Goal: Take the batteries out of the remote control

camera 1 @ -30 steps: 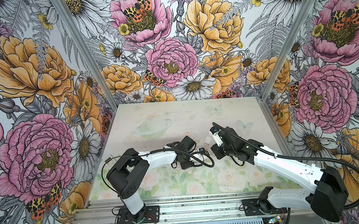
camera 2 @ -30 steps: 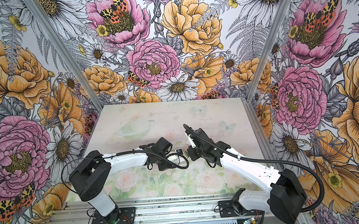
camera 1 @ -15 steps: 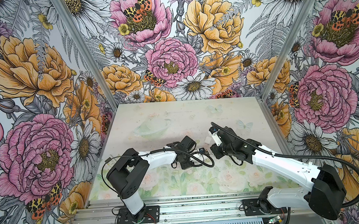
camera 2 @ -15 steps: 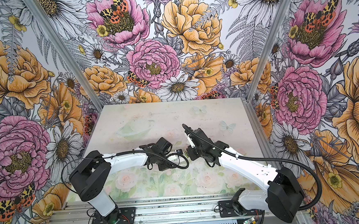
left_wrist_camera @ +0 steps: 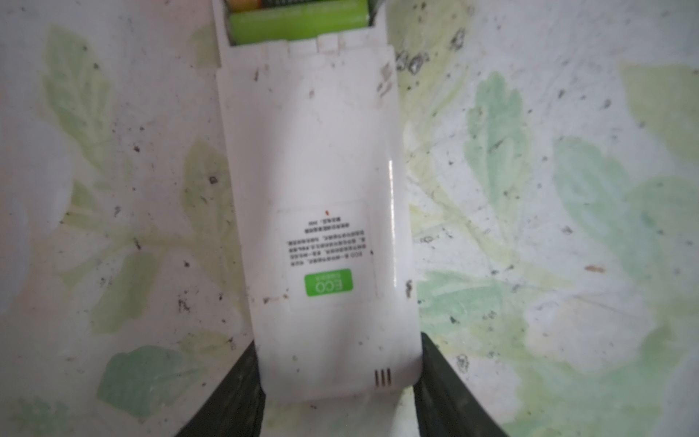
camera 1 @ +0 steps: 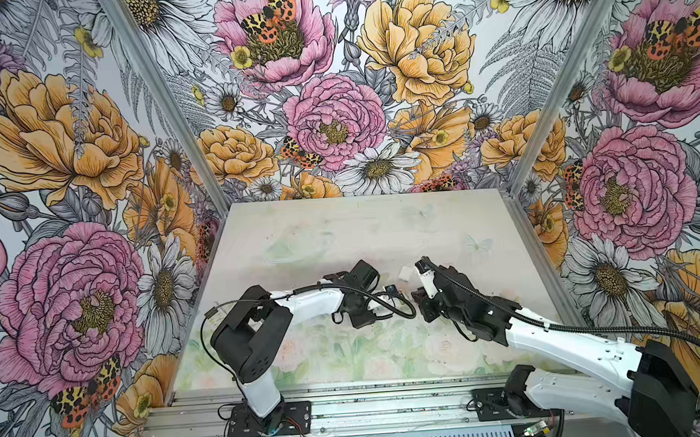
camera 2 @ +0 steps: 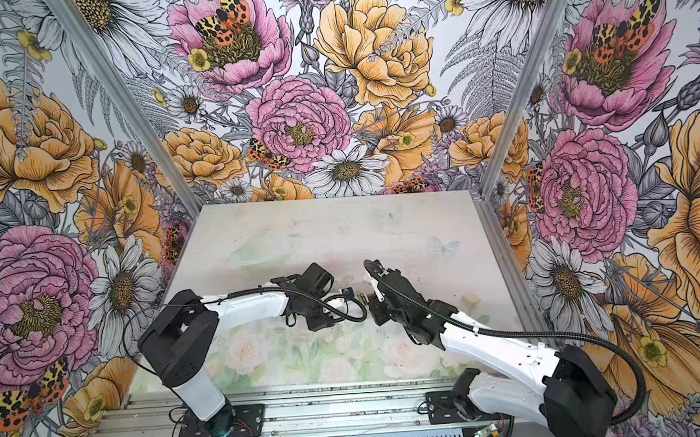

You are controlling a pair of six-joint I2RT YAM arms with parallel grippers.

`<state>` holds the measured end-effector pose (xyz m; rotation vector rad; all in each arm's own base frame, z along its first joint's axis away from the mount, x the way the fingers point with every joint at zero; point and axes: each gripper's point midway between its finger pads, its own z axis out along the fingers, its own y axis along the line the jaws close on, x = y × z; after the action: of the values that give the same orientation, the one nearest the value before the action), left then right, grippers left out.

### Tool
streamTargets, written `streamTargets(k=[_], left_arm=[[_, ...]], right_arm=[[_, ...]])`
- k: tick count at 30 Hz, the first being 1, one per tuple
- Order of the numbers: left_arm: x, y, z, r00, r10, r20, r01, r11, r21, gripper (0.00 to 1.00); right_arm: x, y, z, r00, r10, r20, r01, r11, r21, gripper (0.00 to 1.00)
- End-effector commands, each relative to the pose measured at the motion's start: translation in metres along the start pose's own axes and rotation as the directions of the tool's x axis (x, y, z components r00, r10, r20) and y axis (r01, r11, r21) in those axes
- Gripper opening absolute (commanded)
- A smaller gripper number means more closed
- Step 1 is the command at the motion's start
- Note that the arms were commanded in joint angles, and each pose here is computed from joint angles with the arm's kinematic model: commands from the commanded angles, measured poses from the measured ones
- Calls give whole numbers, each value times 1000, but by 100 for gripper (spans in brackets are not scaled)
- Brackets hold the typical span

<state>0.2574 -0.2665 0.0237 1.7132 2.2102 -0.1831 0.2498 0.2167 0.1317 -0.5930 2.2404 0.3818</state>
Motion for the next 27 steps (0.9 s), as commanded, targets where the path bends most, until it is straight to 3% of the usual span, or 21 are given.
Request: streamTargets(k=[1, 6, 10, 14, 27], left_arm=[[-4, -8, 0, 1000, 21, 9, -22, 998, 66, 0], [-9, -5, -4, 999, -10, 31, 7, 995, 101, 0], [-15, -5, -9, 998, -46, 53, 36, 986, 162, 0], [-20, -5, -12, 994, -82, 66, 66, 974, 215, 0], [-25, 0, -21, 979, -178, 101, 141, 944, 299, 0]], right_arm=[[23, 18, 11, 997, 3, -72, -9, 996, -89, 0], [21, 14, 13, 999, -10, -41, 8, 998, -66, 0], [20, 26, 14, 995, -4, 100, 14, 995, -100, 0], [10, 25, 5, 962, 28, 271, -7, 997, -80, 0], [-17, 21, -14, 891, 31, 453, -28, 1000, -14, 0]])
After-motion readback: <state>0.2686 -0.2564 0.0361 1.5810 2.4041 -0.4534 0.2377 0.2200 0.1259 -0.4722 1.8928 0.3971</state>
